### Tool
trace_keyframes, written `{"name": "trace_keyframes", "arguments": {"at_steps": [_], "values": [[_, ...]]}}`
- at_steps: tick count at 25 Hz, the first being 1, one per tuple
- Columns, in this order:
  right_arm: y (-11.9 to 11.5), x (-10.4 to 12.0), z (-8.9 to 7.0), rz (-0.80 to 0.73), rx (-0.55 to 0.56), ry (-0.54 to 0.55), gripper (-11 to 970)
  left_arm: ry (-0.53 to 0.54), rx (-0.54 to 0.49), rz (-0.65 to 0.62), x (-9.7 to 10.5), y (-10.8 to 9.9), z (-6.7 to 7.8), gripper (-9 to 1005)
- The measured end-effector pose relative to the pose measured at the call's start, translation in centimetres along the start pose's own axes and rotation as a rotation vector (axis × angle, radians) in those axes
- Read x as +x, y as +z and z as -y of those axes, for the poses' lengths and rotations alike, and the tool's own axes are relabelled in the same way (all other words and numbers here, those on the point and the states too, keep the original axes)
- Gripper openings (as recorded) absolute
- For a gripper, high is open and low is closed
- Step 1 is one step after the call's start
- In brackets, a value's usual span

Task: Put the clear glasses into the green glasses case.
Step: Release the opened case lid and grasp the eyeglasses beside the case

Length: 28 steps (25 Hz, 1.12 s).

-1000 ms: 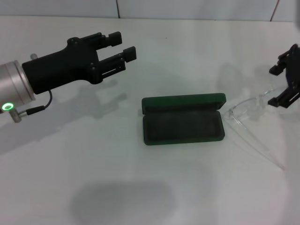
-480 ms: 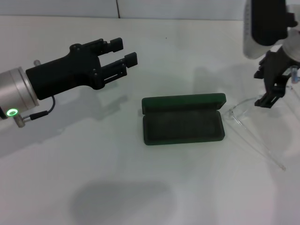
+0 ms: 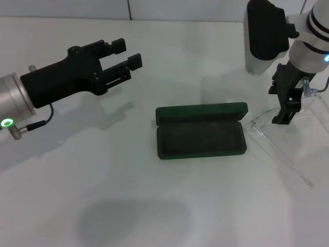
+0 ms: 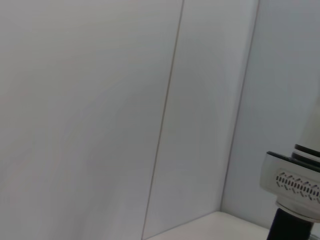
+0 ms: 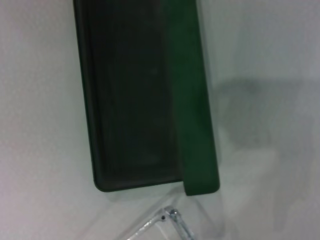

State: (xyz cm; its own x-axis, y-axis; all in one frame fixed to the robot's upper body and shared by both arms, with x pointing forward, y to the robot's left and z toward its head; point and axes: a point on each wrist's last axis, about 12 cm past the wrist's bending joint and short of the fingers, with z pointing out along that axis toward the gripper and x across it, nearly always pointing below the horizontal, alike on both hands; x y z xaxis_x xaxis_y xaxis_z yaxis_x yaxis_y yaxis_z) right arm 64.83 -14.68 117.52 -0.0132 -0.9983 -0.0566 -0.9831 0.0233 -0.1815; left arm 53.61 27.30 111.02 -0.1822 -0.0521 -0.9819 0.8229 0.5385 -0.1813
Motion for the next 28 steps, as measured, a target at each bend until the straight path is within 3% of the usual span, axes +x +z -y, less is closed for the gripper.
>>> {"name": "trace_keyframes", "arguments": {"at_steps": [17,28], "values": [[1.0,-0.6,-1.6,-0.036,-0.075,-0.040,738,-0.010,0.002,-0.005,0.2,0.0,0.0,580],[0.3,1.9,-3.0,-0.082,-0.047,0.054,694,-0.014,0.003,-0.005,0.2,0.1,0.0,581]]}}
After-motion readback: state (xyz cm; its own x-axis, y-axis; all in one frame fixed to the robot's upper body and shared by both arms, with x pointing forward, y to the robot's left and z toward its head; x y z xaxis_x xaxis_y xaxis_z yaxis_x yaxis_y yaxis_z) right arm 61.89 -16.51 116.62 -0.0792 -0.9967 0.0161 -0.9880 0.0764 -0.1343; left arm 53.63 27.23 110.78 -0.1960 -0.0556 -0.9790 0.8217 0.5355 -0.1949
